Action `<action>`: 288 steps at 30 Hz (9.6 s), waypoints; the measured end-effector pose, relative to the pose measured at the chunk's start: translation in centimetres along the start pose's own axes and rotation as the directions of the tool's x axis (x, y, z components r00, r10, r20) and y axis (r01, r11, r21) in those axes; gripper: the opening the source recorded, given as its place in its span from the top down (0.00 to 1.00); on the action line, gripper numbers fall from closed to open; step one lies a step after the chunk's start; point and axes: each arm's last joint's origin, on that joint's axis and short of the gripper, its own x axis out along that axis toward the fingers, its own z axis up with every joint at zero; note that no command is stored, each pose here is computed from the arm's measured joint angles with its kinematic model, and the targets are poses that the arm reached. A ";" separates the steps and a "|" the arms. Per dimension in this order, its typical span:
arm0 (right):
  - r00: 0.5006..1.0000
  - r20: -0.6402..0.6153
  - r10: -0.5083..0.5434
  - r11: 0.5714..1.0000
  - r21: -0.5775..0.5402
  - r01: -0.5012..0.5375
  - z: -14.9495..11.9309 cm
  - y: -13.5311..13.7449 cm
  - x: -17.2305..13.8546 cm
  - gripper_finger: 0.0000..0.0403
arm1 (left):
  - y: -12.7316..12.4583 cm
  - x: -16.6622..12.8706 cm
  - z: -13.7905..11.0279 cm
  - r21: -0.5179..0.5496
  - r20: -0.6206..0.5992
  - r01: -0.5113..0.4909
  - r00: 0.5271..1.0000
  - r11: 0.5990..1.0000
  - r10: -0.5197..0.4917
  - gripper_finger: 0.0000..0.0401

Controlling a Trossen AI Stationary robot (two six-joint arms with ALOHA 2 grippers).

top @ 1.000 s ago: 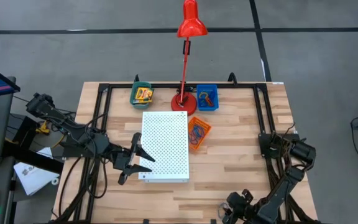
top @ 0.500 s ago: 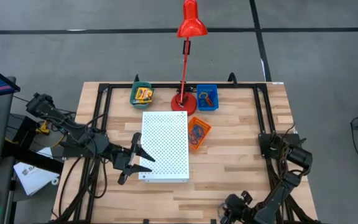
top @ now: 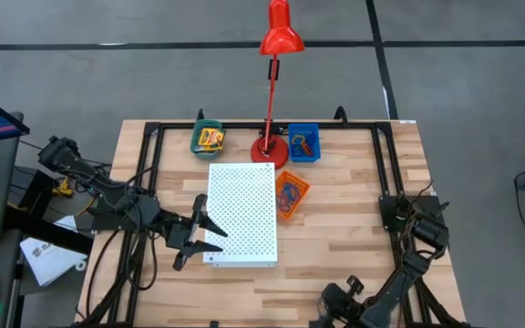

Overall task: Pick & Place Office Desk Supplies
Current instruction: Put the blue rubber band into the orange bin, then put the orange bin on the shelf containing rubber bands, then put the green bin on the shelf containing crayon boxes

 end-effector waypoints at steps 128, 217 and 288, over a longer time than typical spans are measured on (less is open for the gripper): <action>0.978 0.146 0.147 0.987 -0.083 -0.136 24.6 -24.0 9.7 0.96 | 0.1 -0.2 -0.9 0.032 -0.132 -0.098 0.986 0.995 0.101 0.59; 0.962 0.259 0.089 0.710 0.661 -0.244 23.2 0.2 -9.4 0.99 | 2.7 -9.9 -1.7 -0.068 -0.373 -0.648 0.722 0.759 0.583 0.46; 0.968 0.246 0.055 0.799 0.570 -0.190 27.2 4.4 -7.4 0.86 | 3.1 -11.9 -3.1 -0.023 -0.427 -0.707 0.646 0.707 0.633 0.46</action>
